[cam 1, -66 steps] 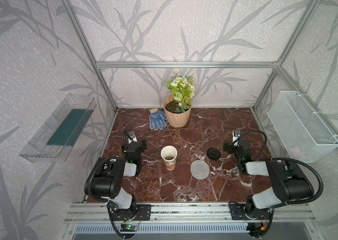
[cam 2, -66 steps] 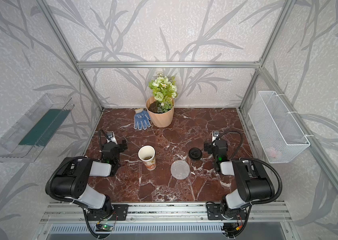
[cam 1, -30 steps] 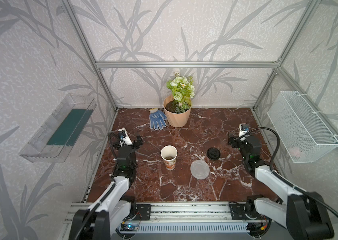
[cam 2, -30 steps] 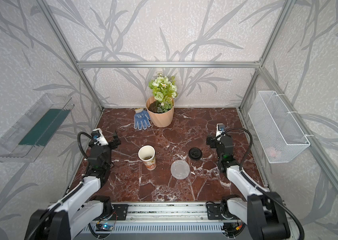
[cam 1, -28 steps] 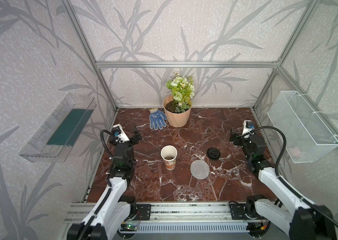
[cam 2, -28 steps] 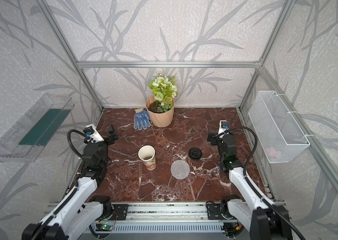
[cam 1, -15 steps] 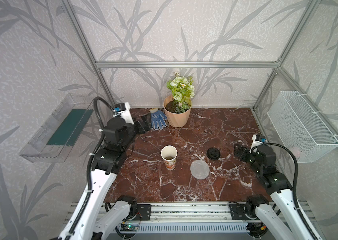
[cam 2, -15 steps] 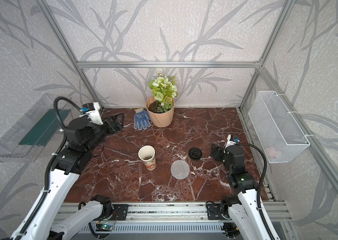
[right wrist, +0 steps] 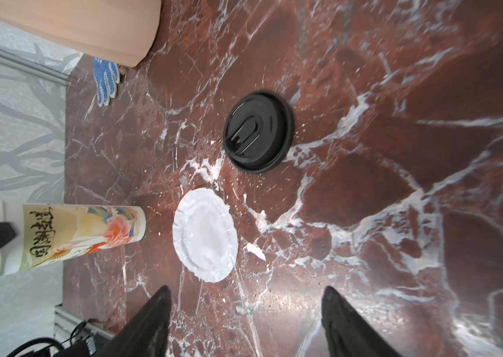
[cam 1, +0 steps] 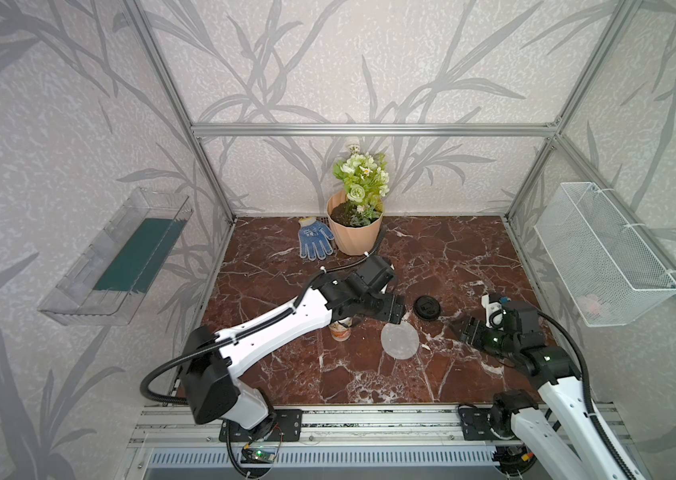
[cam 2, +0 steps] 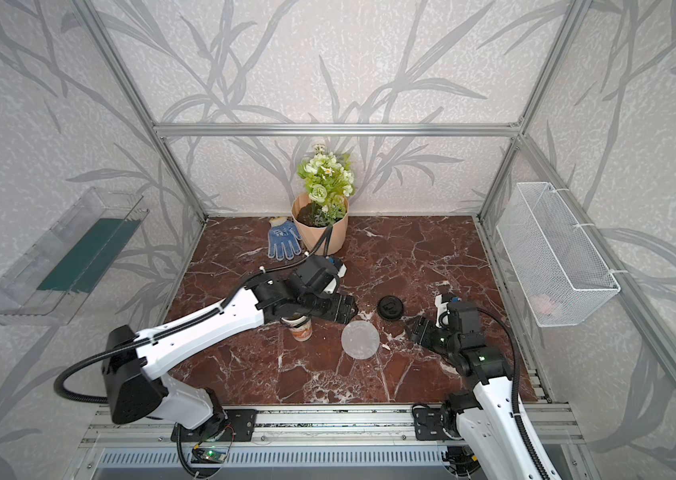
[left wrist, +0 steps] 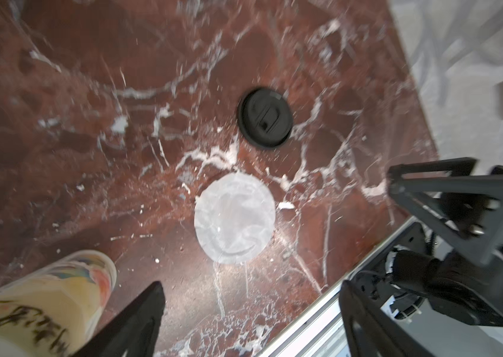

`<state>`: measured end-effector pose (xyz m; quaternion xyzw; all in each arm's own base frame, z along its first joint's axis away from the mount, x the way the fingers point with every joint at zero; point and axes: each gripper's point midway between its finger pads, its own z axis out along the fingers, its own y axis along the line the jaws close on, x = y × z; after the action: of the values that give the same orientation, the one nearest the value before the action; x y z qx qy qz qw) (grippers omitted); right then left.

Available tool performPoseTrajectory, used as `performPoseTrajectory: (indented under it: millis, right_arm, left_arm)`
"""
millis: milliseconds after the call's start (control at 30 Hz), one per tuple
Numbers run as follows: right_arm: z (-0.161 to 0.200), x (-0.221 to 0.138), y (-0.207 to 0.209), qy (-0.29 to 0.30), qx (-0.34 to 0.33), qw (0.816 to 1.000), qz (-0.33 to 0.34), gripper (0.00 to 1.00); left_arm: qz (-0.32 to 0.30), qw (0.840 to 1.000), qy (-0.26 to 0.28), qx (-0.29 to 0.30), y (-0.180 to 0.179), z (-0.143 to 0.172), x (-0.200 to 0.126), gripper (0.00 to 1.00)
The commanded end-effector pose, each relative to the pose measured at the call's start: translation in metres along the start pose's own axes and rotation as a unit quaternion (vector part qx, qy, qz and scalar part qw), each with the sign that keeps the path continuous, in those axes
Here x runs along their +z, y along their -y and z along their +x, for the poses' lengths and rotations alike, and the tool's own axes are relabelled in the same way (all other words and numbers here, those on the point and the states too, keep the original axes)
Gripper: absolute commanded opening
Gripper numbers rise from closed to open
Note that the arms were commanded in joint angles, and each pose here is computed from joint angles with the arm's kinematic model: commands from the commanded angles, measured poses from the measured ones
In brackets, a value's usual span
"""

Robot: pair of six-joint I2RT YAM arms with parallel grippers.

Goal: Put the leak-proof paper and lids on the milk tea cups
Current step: Pick up the leak-proof paper from the center of the board.

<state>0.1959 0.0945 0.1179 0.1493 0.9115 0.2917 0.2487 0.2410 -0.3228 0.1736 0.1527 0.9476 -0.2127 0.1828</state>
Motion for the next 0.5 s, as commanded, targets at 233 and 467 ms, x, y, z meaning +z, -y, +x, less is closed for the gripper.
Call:
performPoseTrajectory:
  millis: [233, 467]
  right_arm:
    - [0.054, 0.056, -0.028, -0.112, 0.004, 0.989, -0.092, 0.66]
    - [0.056, 0.072, -0.024, -0.135, -0.002, 0.988, -0.078, 0.66]
  left_arm:
    - [-0.049, 0.991, -0.121, -0.039, -0.019, 0.052, 0.063, 0.76]
    - [-0.066, 0.991, -0.112, -0.029, -0.020, 0.044, 0.073, 0.72]
